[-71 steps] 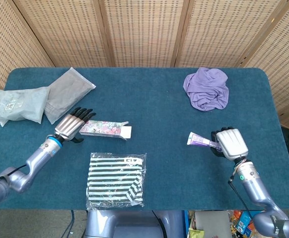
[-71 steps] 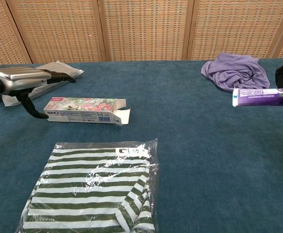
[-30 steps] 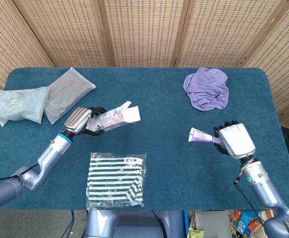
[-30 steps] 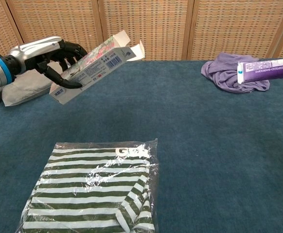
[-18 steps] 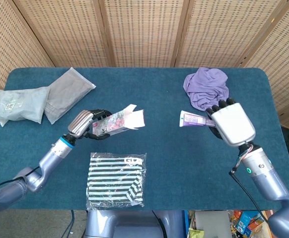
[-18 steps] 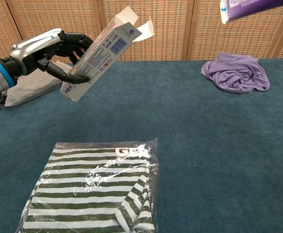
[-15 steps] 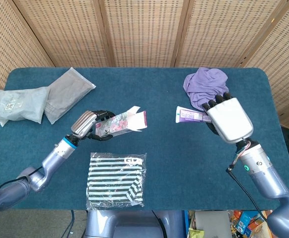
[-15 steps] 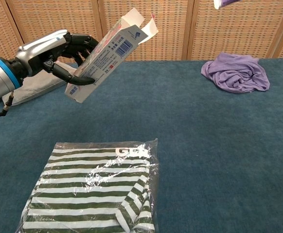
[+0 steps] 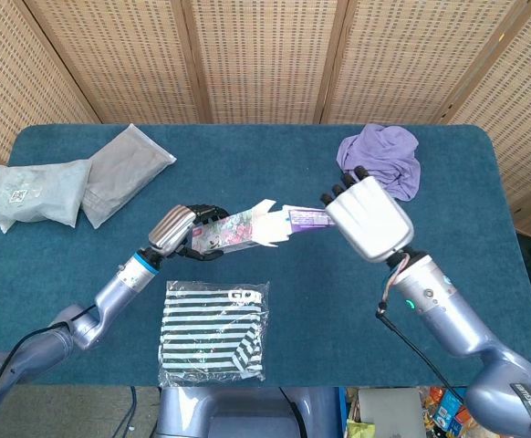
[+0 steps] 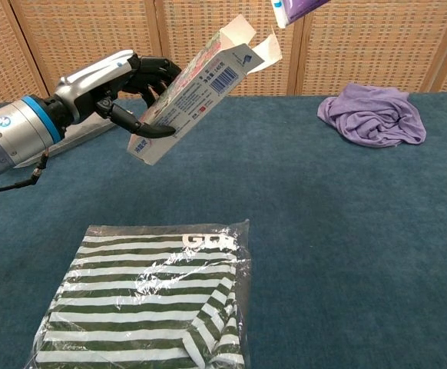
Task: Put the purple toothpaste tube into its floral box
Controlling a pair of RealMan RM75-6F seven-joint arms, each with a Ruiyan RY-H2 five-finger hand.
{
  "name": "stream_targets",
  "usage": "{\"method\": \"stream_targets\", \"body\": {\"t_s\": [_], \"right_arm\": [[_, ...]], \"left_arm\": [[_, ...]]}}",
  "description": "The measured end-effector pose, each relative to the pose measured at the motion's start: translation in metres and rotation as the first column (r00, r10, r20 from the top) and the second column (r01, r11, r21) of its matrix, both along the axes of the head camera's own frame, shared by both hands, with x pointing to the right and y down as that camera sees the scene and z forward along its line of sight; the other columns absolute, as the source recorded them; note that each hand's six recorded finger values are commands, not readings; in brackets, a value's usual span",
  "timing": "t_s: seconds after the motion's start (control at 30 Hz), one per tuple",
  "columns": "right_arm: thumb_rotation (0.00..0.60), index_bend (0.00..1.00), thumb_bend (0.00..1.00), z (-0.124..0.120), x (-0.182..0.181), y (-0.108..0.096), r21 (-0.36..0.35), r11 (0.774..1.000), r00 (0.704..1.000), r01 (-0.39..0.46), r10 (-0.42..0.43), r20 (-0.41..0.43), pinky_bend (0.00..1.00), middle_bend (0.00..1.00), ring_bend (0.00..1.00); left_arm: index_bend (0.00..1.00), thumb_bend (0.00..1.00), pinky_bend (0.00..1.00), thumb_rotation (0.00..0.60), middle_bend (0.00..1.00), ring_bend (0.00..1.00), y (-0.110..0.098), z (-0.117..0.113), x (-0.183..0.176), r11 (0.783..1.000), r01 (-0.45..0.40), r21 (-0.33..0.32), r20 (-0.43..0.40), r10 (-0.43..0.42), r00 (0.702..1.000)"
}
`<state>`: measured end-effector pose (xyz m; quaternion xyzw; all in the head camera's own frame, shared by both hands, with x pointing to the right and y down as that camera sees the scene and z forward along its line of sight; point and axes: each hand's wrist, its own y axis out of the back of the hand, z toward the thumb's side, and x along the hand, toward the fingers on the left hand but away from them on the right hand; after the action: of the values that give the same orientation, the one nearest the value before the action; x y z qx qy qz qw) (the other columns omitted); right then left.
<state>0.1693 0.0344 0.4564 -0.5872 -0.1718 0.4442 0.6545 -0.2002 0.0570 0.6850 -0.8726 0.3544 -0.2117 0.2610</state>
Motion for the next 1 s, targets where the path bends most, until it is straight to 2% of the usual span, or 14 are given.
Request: {"method": "stream_targets", "body": {"t_s": [0.5, 1.0], "right_arm": [[0.6, 0.64, 0.55, -0.003, -0.039, -0.006, 0.003, 0.999, 0.999, 0.034, -0.034, -0.029, 0.42, 0.63, 0.46], [0.6, 0.65, 0.55, -0.004, -0.04, 0.002, 0.006, 0.999, 0.995, 0.043, -0.043, -0.093, 0.42, 0.63, 0.46]], "left_arm": [[0.52, 0.25, 0.48, 0.6, 0.48, 0.41, -0.003, -0.014, 0.022, 1.0, -0.005, 0.023, -0.051, 0.006, 0.999], [0.52, 0.25, 0.48, 0.6, 0.48, 0.41, -0.008, -0.019, 0.024, 0.998, 0.006, 0.058, -0.045, -0.003, 0.999]]}}
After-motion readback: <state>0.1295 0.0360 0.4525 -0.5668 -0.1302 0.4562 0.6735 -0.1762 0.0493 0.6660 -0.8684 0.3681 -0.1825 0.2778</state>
